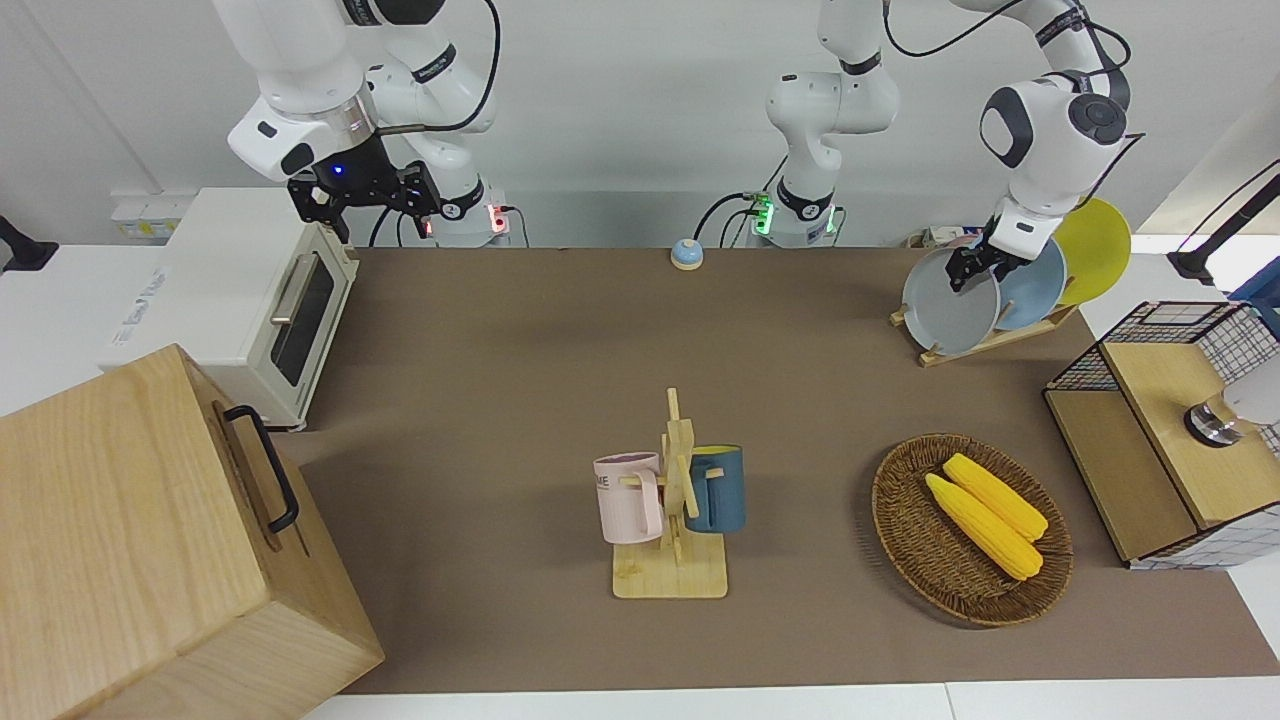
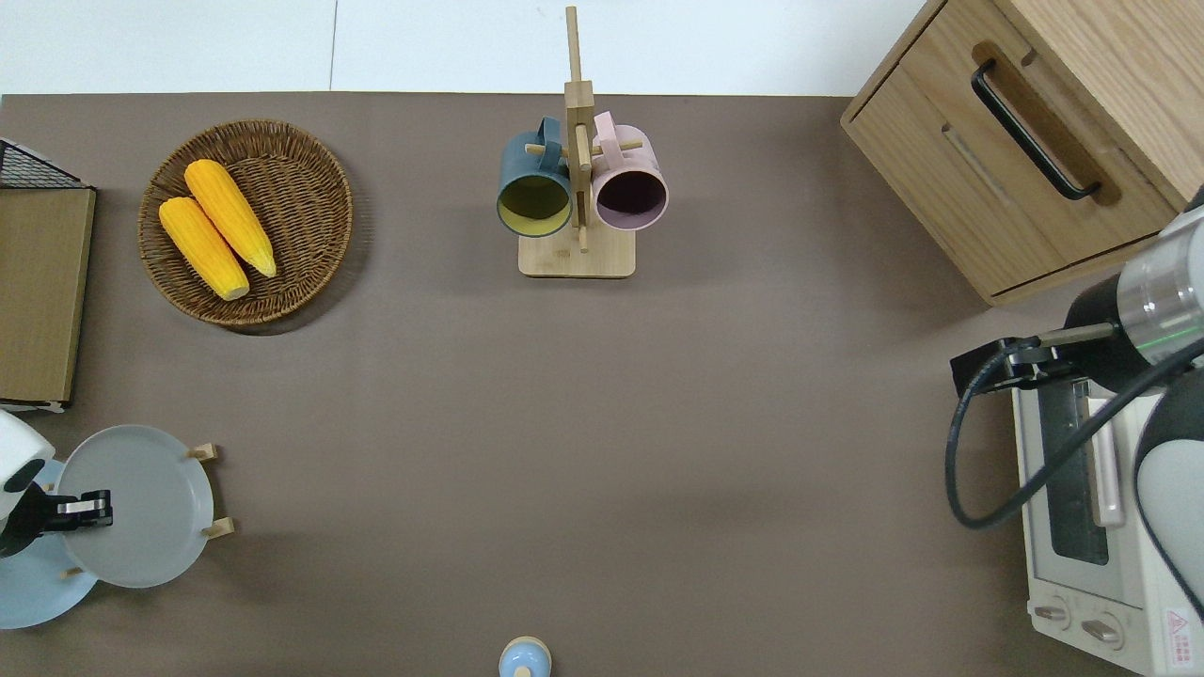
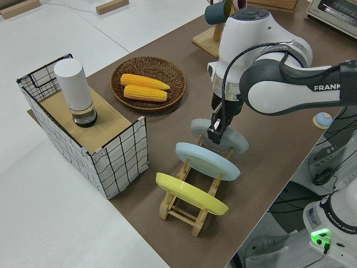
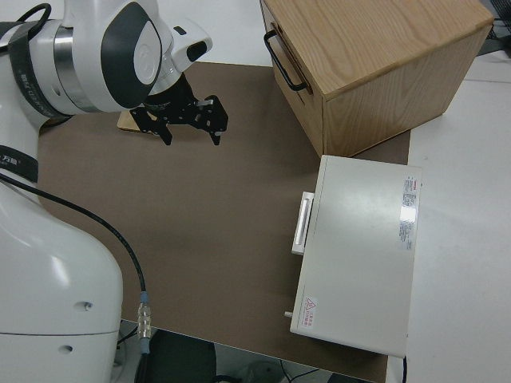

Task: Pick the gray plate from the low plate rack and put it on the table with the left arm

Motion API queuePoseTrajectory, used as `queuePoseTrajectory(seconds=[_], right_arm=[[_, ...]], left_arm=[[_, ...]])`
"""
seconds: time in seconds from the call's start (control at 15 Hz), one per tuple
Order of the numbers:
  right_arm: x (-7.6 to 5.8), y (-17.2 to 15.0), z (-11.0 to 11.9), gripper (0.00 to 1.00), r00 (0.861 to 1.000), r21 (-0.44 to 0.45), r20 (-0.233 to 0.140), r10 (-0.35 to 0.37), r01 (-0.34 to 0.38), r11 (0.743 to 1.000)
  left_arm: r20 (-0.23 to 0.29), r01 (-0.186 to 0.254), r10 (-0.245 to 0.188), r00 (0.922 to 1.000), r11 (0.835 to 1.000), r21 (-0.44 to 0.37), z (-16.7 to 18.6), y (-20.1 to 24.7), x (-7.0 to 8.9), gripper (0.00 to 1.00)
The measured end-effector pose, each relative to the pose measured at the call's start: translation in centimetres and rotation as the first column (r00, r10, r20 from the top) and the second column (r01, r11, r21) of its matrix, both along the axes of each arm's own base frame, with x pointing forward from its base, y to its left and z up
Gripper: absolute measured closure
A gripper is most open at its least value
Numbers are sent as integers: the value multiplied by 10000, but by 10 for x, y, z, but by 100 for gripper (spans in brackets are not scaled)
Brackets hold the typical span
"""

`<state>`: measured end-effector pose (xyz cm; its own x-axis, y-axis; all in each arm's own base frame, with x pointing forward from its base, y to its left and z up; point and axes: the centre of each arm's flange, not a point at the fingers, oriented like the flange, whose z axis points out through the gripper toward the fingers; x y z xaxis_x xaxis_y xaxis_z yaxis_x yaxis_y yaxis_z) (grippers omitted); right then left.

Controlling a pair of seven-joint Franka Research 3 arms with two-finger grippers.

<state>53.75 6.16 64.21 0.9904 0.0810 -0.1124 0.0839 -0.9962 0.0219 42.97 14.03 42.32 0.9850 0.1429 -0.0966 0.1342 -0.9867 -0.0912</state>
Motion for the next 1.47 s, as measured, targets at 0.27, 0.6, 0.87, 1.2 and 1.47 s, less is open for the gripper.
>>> queuePoseTrajectory(seconds=[0.27, 0.6, 0.87, 1.2, 1.47], right_arm=[[0, 0, 0, 1, 10000, 0, 0, 0, 0, 10000], [0, 0, 0, 1, 10000, 0, 0, 0, 0, 10000], [0, 0, 0, 1, 10000, 0, 0, 0, 0, 10000], [0, 0, 0, 1, 10000, 0, 0, 0, 0, 10000], [0, 0, 0, 1, 10000, 0, 0, 0, 0, 10000]], left_arm=[[94, 27, -26, 10000, 10000, -79, 3, -4, 1, 90], [119, 23, -22, 9999, 10000, -84, 4, -4, 1, 91], [228, -46, 49, 9997, 9999, -100, 16, -1, 2, 91], [177, -360, 364, 9992, 9991, -217, 59, 8, 6, 91], [187, -624, 636, 9978, 9964, -577, 102, 10, 8, 91]])
